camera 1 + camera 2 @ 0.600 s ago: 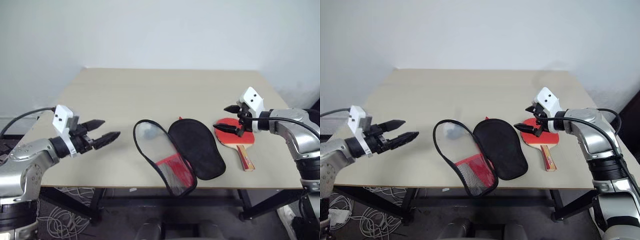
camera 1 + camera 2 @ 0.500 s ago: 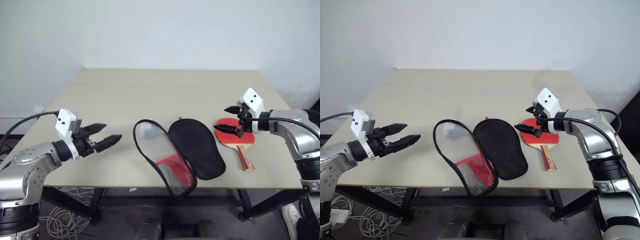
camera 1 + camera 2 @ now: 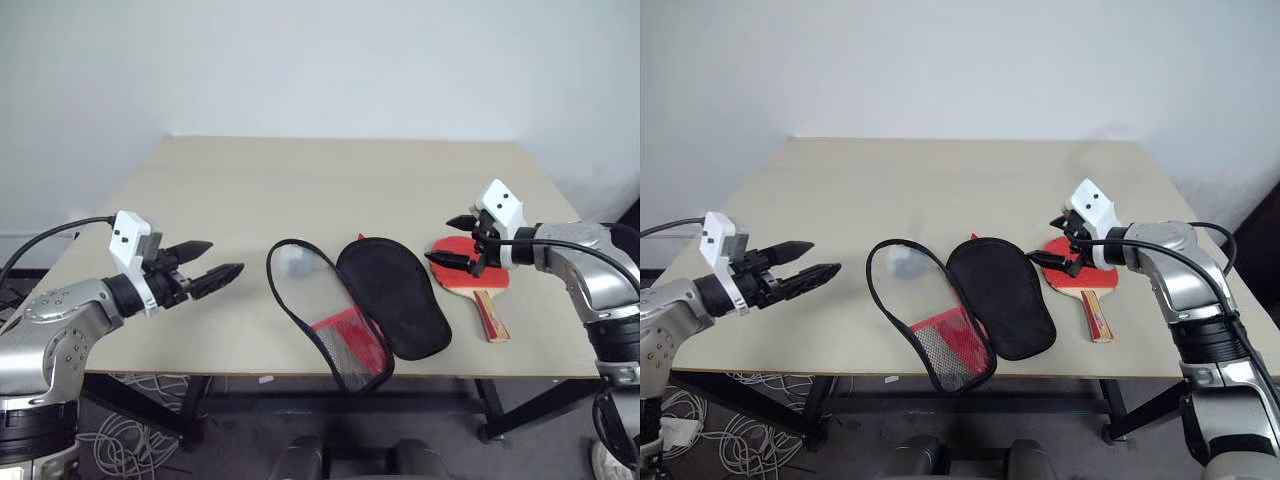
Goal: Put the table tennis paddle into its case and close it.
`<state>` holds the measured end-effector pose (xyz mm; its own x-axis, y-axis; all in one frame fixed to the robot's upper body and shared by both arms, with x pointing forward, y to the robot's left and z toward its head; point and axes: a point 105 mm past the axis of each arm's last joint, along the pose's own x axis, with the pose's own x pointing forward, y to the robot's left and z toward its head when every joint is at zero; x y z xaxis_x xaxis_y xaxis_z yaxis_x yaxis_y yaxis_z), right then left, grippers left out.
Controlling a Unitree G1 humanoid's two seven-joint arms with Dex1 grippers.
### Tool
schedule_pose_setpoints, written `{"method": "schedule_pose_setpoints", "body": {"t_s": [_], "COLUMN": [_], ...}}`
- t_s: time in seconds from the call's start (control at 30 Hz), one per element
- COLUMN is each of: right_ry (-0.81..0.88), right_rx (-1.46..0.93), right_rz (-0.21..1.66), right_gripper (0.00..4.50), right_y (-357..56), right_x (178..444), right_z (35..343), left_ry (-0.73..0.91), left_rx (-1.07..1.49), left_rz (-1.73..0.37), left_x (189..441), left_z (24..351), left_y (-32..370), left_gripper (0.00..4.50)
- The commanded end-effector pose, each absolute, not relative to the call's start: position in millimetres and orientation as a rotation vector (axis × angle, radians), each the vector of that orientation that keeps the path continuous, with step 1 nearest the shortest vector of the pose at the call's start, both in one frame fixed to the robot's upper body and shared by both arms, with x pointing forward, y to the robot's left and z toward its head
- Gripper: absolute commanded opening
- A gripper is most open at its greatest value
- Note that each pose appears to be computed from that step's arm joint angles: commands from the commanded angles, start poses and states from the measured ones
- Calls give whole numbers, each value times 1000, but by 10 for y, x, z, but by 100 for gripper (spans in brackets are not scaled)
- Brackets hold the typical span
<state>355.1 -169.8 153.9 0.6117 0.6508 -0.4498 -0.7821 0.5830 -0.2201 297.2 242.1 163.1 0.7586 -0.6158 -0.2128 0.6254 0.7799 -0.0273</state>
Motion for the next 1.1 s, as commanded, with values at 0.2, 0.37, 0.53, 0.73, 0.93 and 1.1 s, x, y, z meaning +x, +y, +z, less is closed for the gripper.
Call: {"method": "schedule_pose_setpoints", "body": {"t_s": [0.2, 0.37, 0.53, 0.73, 0.93, 1.1], "right_ry": [308, 328, 391, 550, 614, 675], "right_rx": [-436, -407, -366, -347, -313, -287], "right_rz": [726, 658, 552, 327, 247, 192], "right_gripper": [450, 450, 450, 450, 450, 450], "right_y": [-1948, -1986, -2084, -2392, -2473, -2554], "right_x": [3501, 3470, 3403, 3319, 3210, 3107], "right_z": [1701, 1626, 1539, 1198, 1019, 821], "left_ry": [160, 153, 155, 135, 130, 124], "left_rx": [98, 101, 103, 115, 123, 126], "left_rz": [-725, -749, -750, -771, -780, -790], "left_x": [3153, 3169, 3221, 3312, 3364, 3390], "left_z": [1773, 1801, 1771, 1814, 1825, 1833], "left_y": [2296, 2276, 2277, 2240, 2240, 2224], "left_gripper": [447, 447, 447, 447, 447, 447]}}
